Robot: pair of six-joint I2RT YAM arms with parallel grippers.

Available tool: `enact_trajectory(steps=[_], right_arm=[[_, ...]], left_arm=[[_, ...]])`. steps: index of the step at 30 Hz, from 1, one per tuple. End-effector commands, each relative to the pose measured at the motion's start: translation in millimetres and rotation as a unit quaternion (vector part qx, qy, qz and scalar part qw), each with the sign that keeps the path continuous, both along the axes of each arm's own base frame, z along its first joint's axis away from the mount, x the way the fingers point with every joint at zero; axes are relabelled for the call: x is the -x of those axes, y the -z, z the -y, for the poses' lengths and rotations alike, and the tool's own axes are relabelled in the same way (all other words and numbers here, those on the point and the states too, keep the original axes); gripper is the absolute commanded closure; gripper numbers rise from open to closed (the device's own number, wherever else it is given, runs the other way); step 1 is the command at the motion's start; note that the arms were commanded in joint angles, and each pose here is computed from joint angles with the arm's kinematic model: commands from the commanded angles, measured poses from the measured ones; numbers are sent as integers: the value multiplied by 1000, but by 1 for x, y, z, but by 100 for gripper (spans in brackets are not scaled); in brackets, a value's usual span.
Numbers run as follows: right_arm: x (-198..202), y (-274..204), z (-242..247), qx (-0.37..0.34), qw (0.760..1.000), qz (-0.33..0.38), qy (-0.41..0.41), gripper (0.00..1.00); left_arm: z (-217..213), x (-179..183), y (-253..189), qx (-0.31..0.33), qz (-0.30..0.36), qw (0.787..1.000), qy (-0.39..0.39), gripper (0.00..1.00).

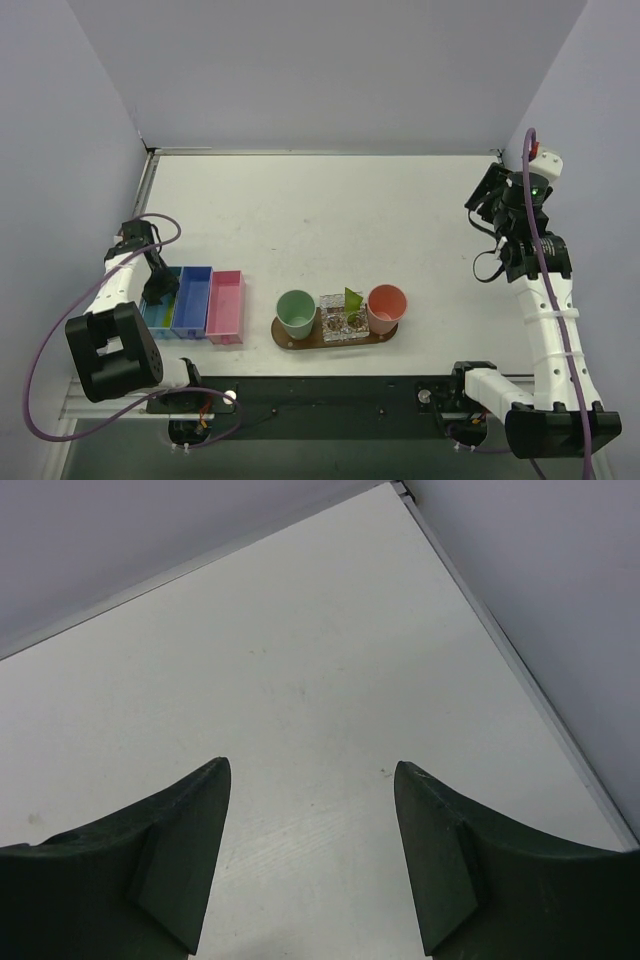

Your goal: Prepare toiletry sets of a toothbrush and toothpaste on the tray

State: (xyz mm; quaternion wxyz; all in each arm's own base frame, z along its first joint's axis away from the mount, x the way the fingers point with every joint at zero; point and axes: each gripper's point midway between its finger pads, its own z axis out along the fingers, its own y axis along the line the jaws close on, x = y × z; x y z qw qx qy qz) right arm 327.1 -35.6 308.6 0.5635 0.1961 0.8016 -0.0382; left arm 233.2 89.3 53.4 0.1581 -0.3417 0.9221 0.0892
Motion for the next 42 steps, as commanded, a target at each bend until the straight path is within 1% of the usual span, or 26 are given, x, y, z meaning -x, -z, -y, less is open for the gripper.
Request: enact_trajectory(steps=[1,4,8,12,13,16,17,20,22,24,25,28,31,36,37,38,41,42], right_arm=[[-1,10,16,-12,998,-15,61,39],[-6,17,17,-15,997,-25,69,41],[-12,26,21,-7,996,-45,83,41],[-17,24,24,2,995,-53,89,41],[-17,24,24,4,994,-54,90,41],[-23,21,24,4,994,-54,92,41],[-27,23,22,4,994,-58,89,41],[-38,17,20,3,995,-54,88,42],[-44,15,16,4,995,-53,82,42],[-51,13,13,2,996,-52,79,42],[-52,13,12,1,996,-51,78,42],[-56,15,9,1,996,-53,73,42],[-53,18,8,-1,996,-55,73,42],[-45,28,10,1,995,-60,78,42],[-43,27,11,-1,995,-56,83,42],[-41,28,12,-2,995,-56,86,42],[-37,37,13,-6,994,-60,93,42],[-34,42,14,-7,993,-64,96,42]], left_arm=[[2,-20,-11,7,45,999,13,53],[9,-25,-3,28,52,998,31,52],[14,-23,18,64,12,997,40,51],[13,-24,24,85,7,995,43,51],[19,-26,25,100,10,994,49,51],[20,-25,31,110,0,993,50,51],[20,-23,37,113,-13,992,46,51],[17,-15,47,113,-49,992,28,51],[9,-8,51,91,-69,993,12,52],[5,-5,52,81,-76,994,-3,52],[-1,0,50,60,-87,994,-13,53],[-7,2,45,40,-79,996,-34,52],[-4,0,45,47,-72,996,-28,51],[1,2,58,68,-95,993,-21,52],[2,4,63,71,-106,992,-21,53],[1,5,65,70,-113,991,-22,60],[2,5,68,70,-119,990,-22,72],[2,6,68,70,-119,990,-23,77]])
